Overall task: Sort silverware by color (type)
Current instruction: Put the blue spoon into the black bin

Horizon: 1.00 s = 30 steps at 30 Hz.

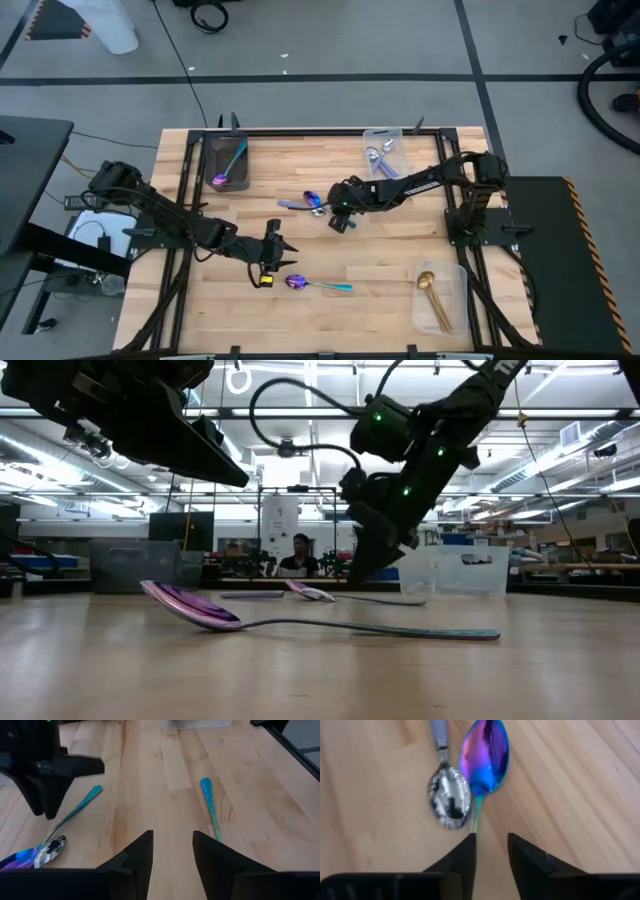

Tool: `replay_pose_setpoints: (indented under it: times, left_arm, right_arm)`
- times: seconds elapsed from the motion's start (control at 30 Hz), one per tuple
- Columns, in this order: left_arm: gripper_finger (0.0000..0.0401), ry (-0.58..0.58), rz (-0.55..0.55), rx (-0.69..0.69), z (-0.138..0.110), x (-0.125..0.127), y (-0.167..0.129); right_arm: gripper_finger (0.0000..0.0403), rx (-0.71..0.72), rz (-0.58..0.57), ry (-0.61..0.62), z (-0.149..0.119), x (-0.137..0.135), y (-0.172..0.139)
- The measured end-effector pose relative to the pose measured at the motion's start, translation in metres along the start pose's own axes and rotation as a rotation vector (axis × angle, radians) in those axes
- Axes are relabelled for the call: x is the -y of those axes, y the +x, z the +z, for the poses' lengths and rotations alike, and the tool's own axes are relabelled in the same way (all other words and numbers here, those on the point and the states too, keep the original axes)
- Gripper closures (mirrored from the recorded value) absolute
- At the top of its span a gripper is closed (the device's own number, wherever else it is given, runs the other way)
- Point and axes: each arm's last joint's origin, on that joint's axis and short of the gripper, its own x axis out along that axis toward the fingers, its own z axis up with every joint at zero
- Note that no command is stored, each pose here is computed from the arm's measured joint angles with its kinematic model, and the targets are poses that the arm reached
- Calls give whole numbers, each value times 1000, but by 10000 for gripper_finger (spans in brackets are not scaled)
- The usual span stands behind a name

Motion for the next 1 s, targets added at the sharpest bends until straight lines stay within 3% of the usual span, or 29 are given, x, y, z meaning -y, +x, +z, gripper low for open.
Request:
replay_pose_setpoints:
  times: [0.2, 0.4, 0.57, 0.8, 1.0]
  left_arm:
    - [255, -7, 0, 5, 0, 0, 0]
    - [255, -9, -1, 8, 1, 0, 0]
    - [255, -10, 0, 2, 0, 0, 0]
    - [255, -9, 0, -1, 0, 0, 0]
    - [255, -6, -1, 5, 0, 0, 0]
  right_arm:
    - [237, 29, 7, 3, -6, -3, 22]
    - [232, 27, 5, 1, -12, -6, 39]
    - [270, 21, 8, 13, -13, -7, 38]
    - [382, 11, 27, 51, -12, -7, 33]
    - [381, -11, 64, 50, -8, -8, 27]
